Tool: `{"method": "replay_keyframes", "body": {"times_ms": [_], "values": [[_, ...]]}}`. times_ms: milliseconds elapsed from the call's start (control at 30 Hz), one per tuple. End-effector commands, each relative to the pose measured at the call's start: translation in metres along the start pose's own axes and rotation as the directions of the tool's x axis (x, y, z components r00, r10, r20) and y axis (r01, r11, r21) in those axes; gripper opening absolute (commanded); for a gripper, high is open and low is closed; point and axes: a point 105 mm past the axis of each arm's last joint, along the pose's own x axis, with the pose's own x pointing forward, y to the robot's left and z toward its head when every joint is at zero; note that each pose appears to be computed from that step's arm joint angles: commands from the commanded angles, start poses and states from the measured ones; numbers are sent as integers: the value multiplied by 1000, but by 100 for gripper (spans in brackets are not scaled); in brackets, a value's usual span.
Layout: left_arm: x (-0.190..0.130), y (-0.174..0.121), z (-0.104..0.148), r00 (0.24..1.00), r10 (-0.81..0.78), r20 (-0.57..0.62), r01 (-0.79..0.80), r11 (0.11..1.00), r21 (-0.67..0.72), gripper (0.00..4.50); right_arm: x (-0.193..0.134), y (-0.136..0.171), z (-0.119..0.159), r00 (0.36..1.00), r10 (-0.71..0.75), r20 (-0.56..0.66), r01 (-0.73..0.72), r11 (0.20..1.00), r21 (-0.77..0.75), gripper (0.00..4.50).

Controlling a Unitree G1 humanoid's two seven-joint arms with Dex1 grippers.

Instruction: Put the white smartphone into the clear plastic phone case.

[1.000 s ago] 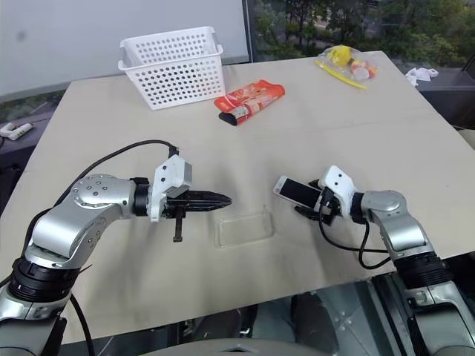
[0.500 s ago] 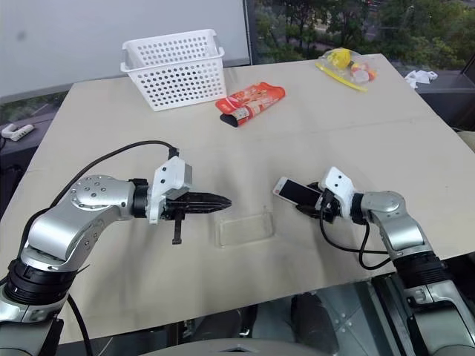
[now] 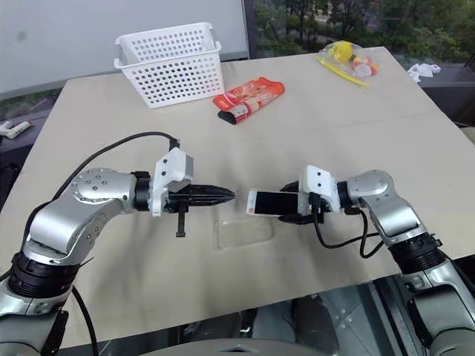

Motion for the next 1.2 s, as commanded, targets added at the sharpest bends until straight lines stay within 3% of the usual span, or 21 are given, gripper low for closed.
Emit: {"method": "replay_keyframes", "body": {"times_ms": [33,267,667,1100,1133,1200], "values": [[15,-11,-6,998,-66,-18,66,998,12,0,1,8,15,994,98,-43,-103,988,-112,300],[40,-25,-31,986,-143,-90,143,990,-4,0,3,14,6,982,134,-130,-155,975,-162,300],[60,-24,-52,984,-123,-132,118,992,-44,0,7,16,6,976,150,-155,-178,967,-181,300],[60,-38,-86,967,-94,-238,63,989,-137,0,16,14,3,958,194,-212,-230,959,-166,300],[60,-38,-88,966,-91,-243,58,989,-139,0,17,11,5,960,185,-209,-221,961,-168,402],[60,-39,-90,964,-89,-250,53,988,-145,0,13,8,7,961,172,-214,-208,965,-157,448]]}}
